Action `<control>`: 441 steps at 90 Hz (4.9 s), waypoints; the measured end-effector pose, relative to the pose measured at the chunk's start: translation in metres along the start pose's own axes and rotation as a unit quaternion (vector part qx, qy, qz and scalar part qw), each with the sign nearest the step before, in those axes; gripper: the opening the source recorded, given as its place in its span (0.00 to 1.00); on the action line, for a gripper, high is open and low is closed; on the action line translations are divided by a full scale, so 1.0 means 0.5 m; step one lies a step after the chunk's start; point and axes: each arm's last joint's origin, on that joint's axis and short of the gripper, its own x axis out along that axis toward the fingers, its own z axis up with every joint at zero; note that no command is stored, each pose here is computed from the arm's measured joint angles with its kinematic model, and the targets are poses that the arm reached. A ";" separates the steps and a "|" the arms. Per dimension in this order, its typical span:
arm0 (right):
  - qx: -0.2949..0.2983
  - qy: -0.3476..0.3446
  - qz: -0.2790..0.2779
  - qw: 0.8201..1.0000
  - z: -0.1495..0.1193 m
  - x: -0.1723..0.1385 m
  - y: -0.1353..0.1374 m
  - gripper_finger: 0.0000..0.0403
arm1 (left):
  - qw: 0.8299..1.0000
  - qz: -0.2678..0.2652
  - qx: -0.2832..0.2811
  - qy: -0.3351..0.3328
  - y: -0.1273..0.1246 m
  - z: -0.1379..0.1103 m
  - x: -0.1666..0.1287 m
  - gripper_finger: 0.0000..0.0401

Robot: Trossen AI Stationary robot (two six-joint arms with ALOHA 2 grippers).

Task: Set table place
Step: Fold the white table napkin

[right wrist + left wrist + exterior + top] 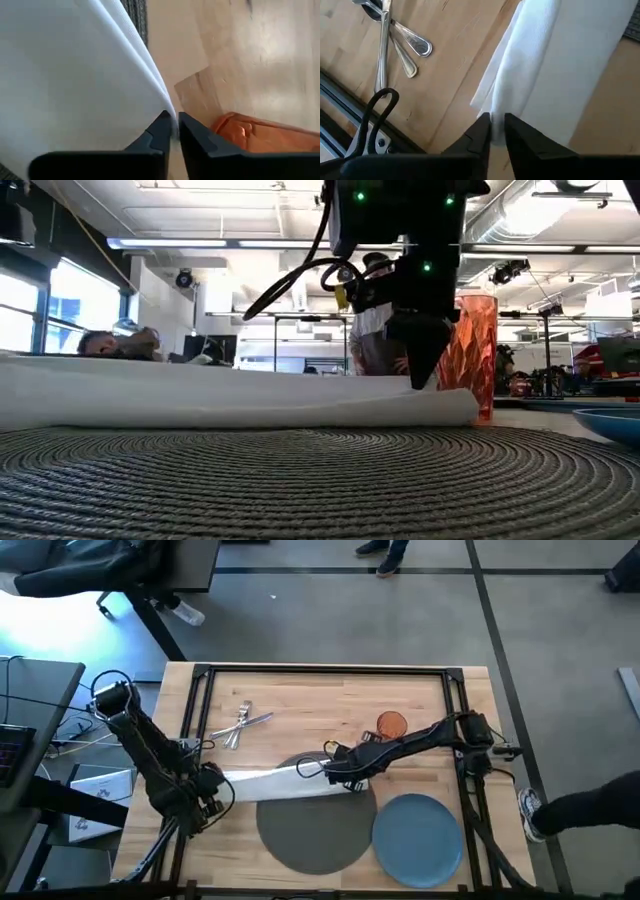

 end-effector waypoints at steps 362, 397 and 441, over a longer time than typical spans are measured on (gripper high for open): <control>0.312 -0.207 0.244 0.895 -0.199 -0.018 -0.039 0.00 | 0.950 -0.174 0.037 -0.258 -0.123 0.181 0.244 0.36; 0.332 -0.130 0.244 0.902 -0.199 0.033 -0.011 0.08 | 0.951 -0.177 0.027 -0.251 -0.137 0.180 0.275 0.36; 0.360 -0.106 0.230 0.898 -0.206 0.047 -0.004 0.52 | 0.950 -0.182 0.027 -0.251 -0.137 0.179 0.275 0.36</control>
